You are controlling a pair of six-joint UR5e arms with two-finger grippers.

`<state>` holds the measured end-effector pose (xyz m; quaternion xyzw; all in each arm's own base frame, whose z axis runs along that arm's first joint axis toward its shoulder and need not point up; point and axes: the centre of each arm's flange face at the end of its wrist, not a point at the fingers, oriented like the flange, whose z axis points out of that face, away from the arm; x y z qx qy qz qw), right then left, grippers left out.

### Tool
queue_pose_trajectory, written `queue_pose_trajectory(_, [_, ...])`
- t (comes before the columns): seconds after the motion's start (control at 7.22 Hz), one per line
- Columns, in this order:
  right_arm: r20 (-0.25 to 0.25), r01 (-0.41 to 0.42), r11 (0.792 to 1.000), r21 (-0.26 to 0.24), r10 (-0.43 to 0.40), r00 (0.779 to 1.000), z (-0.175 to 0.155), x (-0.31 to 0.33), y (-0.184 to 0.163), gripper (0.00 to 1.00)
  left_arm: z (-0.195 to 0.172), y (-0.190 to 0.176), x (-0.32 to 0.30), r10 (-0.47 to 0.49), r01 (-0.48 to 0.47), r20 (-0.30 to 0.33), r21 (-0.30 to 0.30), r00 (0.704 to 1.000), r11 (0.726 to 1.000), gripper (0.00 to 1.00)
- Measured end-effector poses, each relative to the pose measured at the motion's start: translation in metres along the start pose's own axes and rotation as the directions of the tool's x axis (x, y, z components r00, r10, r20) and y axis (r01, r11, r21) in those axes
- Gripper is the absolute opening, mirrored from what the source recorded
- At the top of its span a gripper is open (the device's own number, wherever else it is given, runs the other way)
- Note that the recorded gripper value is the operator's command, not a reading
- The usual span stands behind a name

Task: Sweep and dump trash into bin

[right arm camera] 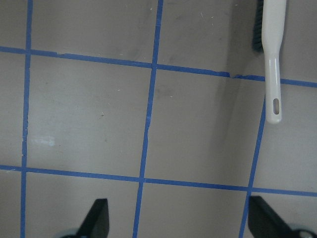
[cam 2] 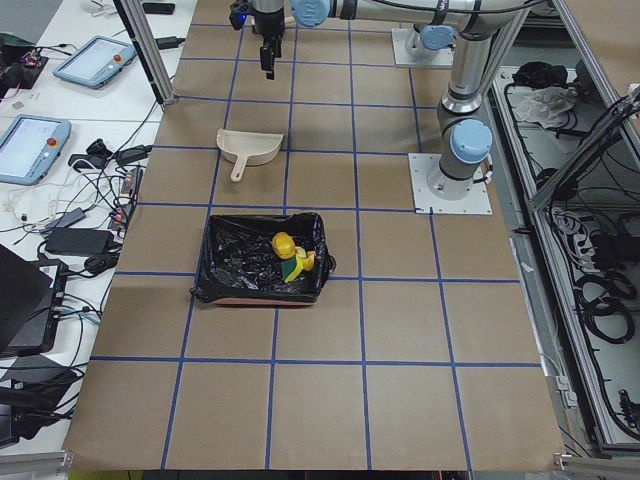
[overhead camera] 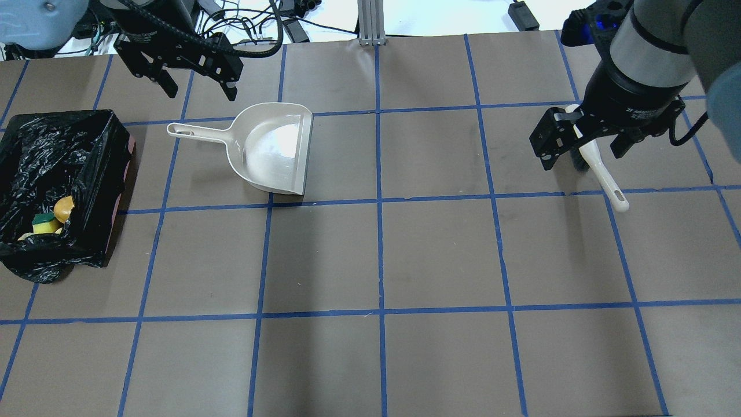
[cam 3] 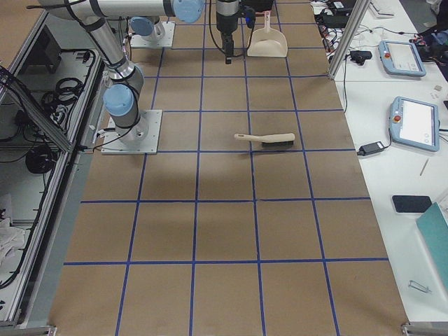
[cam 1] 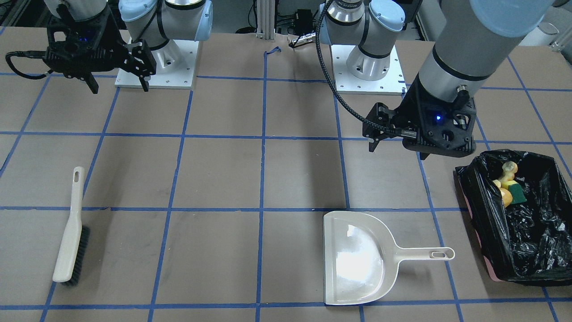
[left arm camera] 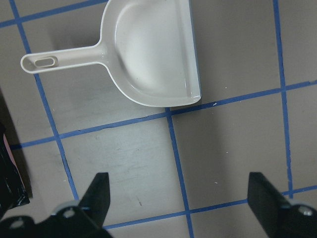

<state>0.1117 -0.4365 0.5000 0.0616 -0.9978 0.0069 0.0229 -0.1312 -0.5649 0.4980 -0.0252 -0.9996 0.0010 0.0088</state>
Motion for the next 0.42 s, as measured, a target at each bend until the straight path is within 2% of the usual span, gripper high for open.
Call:
queue_pose_trajectory(0.14, [-0.002,0.0,1.0,0.0,0.0,1.0,-0.0002,0.0001,0.0002,1.0,0.0021,0.0045,0.0009,-0.043,0.043,-0.008,-0.006,0.999,0.999,1.0])
queue_pose_trajectory(0.42, [-0.001,0.0,1.0,-0.001,0.0,1.0,-0.0001,0.0,0.0007,1.0,0.0021,0.0071,0.0016,-0.065,0.065,-0.014,-0.001,0.998,0.998,1.0])
